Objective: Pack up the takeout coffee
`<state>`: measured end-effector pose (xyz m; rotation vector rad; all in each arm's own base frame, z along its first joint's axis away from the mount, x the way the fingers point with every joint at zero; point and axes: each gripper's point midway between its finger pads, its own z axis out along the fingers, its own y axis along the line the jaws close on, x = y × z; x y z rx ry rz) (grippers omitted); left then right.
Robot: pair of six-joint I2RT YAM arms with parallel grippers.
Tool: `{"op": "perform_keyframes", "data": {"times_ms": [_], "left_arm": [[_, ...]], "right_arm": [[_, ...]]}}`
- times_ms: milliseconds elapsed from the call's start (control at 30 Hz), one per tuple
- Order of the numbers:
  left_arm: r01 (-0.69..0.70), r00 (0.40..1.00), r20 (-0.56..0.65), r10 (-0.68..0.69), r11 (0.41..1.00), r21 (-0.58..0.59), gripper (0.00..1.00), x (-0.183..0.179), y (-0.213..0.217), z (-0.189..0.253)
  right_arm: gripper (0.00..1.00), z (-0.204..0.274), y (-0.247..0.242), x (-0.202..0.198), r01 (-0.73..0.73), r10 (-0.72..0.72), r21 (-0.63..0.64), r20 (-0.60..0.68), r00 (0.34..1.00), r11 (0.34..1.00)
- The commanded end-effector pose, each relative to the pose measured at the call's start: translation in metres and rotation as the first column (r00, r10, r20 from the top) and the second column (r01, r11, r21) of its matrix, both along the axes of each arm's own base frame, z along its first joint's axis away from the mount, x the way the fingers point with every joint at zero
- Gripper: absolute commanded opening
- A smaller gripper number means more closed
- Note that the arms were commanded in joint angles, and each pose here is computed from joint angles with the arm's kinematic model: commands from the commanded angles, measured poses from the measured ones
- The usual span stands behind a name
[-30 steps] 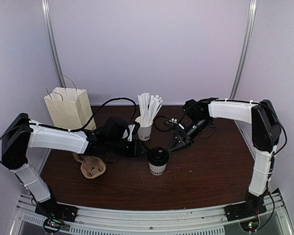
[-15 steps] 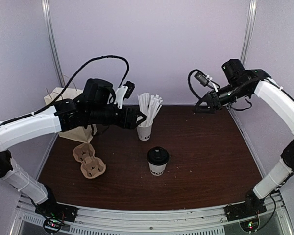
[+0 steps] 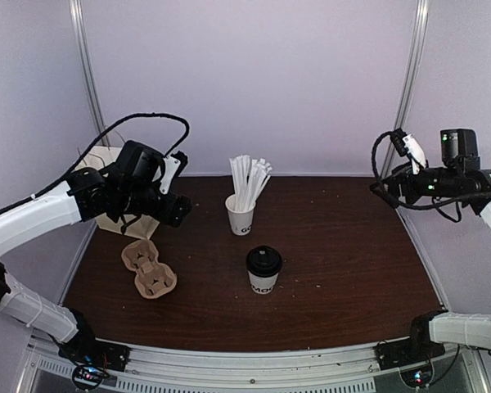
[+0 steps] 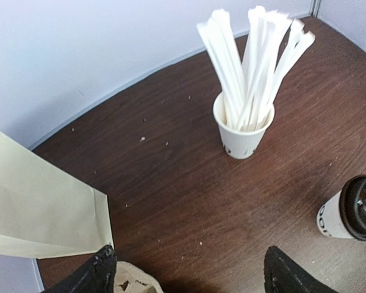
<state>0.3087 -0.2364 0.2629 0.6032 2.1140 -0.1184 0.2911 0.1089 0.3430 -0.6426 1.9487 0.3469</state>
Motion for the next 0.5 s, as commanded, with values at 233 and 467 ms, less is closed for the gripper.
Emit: {"op": "perform_keyframes", "data": {"times_ms": [233, 467], "left_arm": [[0.102, 0.958, -0.282, -0.050, 0.979, 0.175, 0.89, -0.031, 0.023, -0.085], [0.225, 0.882, -0.436, -0.179, 0.973, 0.058, 0.76, -0.071, 0.012, -0.096]], "right_arm": [[1.00, -0.089, -0.002, -0.036, -0.081, 0.081, 0.004, -0.127, 0.989, 0.997], [1.00, -0.102, 0.010, -0.042, -0.162, 0.166, 0.043, -0.161, 0.973, 0.986]]}}
